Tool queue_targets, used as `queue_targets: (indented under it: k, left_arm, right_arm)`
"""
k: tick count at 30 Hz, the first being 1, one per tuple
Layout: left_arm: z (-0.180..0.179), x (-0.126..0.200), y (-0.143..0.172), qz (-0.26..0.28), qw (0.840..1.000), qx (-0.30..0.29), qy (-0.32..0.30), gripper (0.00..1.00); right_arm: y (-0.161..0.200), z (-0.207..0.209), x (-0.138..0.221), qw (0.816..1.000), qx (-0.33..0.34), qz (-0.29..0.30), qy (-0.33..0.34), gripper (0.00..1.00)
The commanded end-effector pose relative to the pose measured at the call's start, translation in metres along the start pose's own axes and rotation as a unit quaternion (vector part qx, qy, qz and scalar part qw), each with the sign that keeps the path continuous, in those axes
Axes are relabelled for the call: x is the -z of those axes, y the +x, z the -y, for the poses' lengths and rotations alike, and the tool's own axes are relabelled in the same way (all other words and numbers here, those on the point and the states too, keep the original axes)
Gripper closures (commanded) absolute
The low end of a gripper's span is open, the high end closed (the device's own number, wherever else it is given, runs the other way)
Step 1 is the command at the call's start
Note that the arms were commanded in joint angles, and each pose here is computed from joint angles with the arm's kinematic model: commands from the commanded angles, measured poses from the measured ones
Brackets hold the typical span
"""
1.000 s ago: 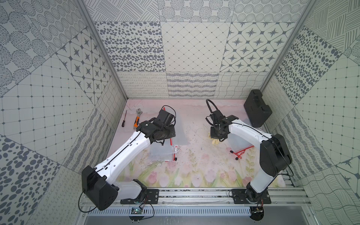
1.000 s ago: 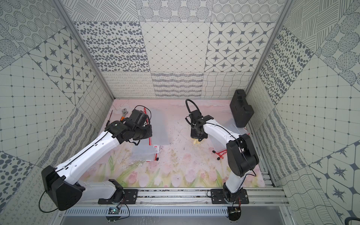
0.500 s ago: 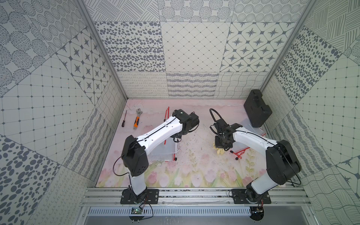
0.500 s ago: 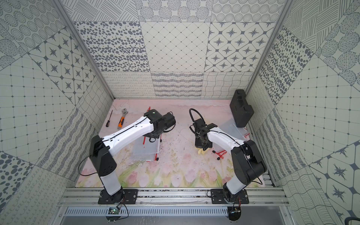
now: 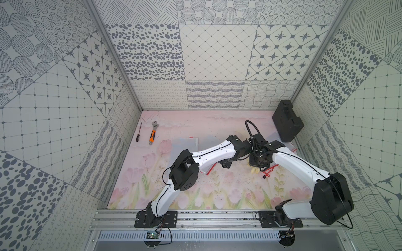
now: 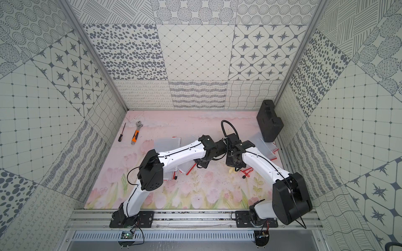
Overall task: Wipe the document bag
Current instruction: Adjust the document bag at the center of the board.
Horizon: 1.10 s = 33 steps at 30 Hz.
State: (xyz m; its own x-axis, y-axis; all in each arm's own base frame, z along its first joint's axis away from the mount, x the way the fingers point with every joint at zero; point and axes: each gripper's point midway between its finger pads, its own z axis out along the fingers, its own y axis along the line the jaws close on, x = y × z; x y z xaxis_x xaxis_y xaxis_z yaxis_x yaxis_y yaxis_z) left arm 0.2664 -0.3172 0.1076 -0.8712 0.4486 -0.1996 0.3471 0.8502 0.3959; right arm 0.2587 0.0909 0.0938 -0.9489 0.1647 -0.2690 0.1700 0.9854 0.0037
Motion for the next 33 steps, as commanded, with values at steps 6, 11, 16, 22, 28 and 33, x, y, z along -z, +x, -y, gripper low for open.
queue_targets:
  k: [6,11,16,22,28,33]
  left_arm:
    - [-0.061,0.011,-0.024,0.081,0.913,0.214,0.338,0.01]
    - [-0.148,-0.033,0.010,0.105,0.828,0.366,0.412,0.01]
    - [-0.198,-0.070,0.029,0.117,0.742,0.451,0.482,0.07]
    - [-0.193,-0.085,0.014,0.116,0.704,0.460,0.529,0.32]
    - [-0.178,-0.105,0.011,0.096,0.681,0.462,0.561,0.43]
    - [-0.173,-0.105,0.015,0.094,0.685,0.451,0.565,0.47]
  right_arm:
    - [-0.018,-0.053,0.015,0.995,0.018,0.023,-0.098,1.00]
    - [-0.022,-0.112,0.016,0.989,0.082,0.014,-0.126,1.00]
    - [-0.019,-0.151,0.013,0.983,0.118,-0.002,-0.141,1.00]
    - [-0.016,-0.154,0.014,0.983,0.117,-0.008,-0.140,1.00]
    - [-0.010,-0.148,0.014,0.984,0.116,-0.013,-0.134,1.00]
    - [-0.008,-0.148,0.012,0.984,0.117,-0.016,-0.131,1.00]
